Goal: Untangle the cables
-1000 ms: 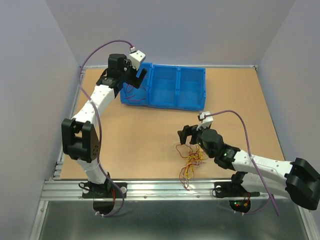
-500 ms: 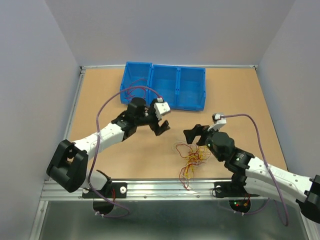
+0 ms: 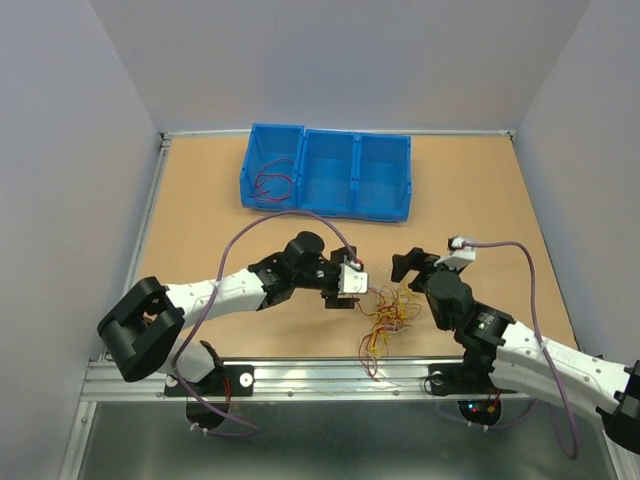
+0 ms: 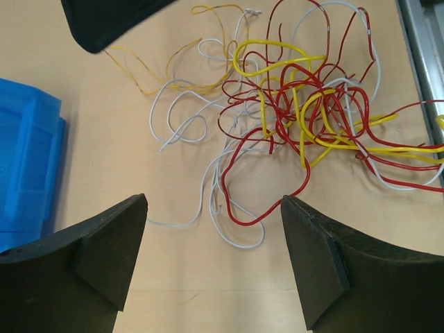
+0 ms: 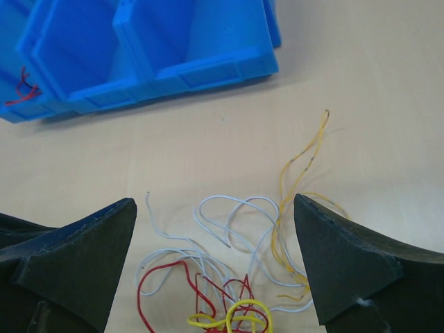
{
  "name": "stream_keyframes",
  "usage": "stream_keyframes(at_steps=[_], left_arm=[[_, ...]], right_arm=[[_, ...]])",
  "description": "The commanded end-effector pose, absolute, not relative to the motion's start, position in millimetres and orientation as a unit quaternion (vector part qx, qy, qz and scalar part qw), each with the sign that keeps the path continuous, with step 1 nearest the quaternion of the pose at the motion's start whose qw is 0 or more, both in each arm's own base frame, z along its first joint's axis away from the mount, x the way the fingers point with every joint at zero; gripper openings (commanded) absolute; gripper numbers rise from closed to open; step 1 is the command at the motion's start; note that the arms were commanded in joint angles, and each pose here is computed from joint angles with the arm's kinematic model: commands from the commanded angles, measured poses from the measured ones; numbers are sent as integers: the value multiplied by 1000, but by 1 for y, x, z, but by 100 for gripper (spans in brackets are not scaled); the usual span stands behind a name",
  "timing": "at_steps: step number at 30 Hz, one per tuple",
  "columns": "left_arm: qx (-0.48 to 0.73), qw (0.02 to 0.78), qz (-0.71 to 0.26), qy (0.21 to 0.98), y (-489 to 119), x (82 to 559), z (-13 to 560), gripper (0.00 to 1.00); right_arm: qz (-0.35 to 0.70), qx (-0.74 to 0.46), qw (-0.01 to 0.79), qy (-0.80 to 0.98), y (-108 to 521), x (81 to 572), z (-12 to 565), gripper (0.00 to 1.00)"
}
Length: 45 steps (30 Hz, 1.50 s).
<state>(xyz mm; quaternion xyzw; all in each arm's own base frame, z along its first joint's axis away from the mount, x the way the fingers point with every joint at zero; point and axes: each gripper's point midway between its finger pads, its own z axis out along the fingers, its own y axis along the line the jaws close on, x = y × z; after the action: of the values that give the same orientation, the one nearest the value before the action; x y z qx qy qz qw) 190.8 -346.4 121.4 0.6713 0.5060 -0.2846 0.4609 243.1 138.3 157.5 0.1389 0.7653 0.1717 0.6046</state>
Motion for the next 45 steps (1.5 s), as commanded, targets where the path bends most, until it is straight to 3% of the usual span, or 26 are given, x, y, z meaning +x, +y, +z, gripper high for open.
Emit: stream_keyframes(at_steps=[1, 15, 25, 28, 29, 31, 38, 42, 45], left_arm=[[690, 483, -251, 477, -353, 197, 120, 88], [745, 441, -226, 447, -367, 165, 84, 75], [774, 386, -186, 466, -364, 169, 43, 63], [782, 364, -171, 476, -364, 172, 29, 40], [783, 359, -169, 479, -363, 172, 25, 20], [773, 367, -172, 488, -366, 174, 31, 0], [702, 486, -236, 465, -362, 182, 130, 0], [680, 488, -316, 446, -343, 174, 171, 0], [670, 498, -335, 436, -334, 170, 192, 0]], right_arm=[[135, 146, 608, 769, 130, 247, 149, 100], [169, 155, 622, 749, 124, 240, 160, 100], [182, 150, 623, 746, 126, 238, 161, 100], [184, 149, 622, 746, 127, 238, 161, 100], [185, 147, 622, 746, 127, 238, 161, 100], [187, 145, 621, 747, 128, 237, 161, 100], [256, 26, 617, 744, 169, 226, 165, 100], [364, -106, 625, 682, 213, 199, 180, 92], [429, -189, 622, 627, 236, 171, 191, 92]])
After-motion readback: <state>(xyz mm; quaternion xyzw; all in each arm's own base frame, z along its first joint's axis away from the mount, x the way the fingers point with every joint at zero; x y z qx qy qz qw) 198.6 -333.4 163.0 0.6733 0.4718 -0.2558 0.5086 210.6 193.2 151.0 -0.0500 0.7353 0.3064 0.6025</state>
